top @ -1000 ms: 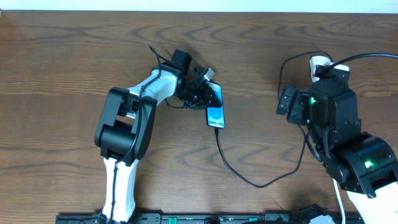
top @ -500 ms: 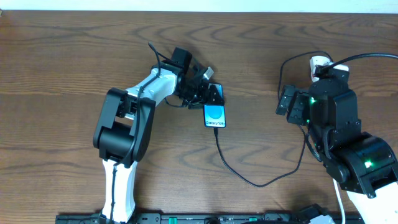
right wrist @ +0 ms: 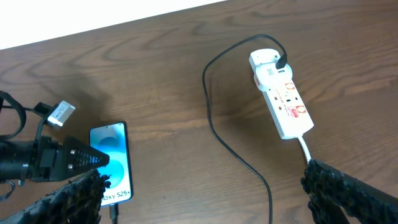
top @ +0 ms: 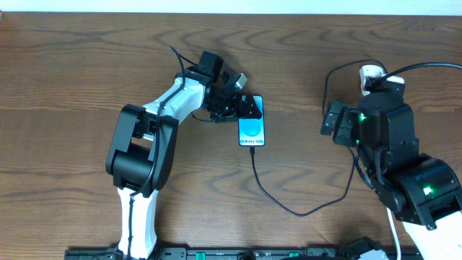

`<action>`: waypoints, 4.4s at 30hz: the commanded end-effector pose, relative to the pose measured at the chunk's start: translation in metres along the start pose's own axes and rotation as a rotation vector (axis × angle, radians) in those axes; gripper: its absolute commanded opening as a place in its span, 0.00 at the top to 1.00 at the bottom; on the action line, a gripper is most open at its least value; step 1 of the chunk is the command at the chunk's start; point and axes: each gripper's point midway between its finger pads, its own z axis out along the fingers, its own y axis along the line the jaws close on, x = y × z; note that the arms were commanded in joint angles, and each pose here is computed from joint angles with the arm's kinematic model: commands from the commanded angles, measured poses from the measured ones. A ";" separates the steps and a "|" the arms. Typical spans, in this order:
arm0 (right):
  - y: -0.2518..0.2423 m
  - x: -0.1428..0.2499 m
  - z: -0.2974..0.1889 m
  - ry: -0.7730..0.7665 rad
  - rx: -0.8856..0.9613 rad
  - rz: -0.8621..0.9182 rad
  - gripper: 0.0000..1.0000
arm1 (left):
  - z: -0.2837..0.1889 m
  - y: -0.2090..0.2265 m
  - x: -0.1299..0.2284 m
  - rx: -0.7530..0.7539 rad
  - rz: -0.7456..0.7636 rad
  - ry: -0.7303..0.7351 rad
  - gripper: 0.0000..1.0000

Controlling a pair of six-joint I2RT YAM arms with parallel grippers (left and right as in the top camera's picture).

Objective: Plug charger to phone and switch on socket

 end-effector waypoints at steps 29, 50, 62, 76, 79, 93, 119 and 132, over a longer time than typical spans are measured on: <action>-0.001 0.011 0.017 0.073 0.051 0.048 0.61 | -0.145 0.022 0.012 -0.526 0.235 -0.116 0.09; -0.141 0.037 0.107 0.253 0.535 0.525 0.99 | -0.387 -0.125 0.130 -0.839 0.450 -0.832 0.09; -0.206 0.036 0.175 0.437 0.424 0.710 0.99 | -0.404 -0.139 0.159 -0.828 0.477 -0.913 0.09; -0.206 0.020 0.261 0.518 0.289 0.749 0.99 | -0.422 -0.118 0.217 -0.913 0.354 -0.945 0.09; -0.205 0.024 0.270 0.522 0.281 0.747 0.99 | -0.423 -0.113 0.239 -0.935 0.319 -0.952 0.09; -0.191 0.036 0.300 0.548 0.205 0.757 0.99 | -0.383 -0.086 0.339 -0.952 0.244 -0.808 0.09; -0.191 0.061 0.320 0.599 0.214 0.757 0.99 | -0.376 -0.080 0.350 -0.958 0.228 -0.759 0.09; -0.192 0.054 0.325 0.564 0.204 0.752 0.99 | -0.376 -0.080 0.350 -0.958 0.228 -0.759 0.09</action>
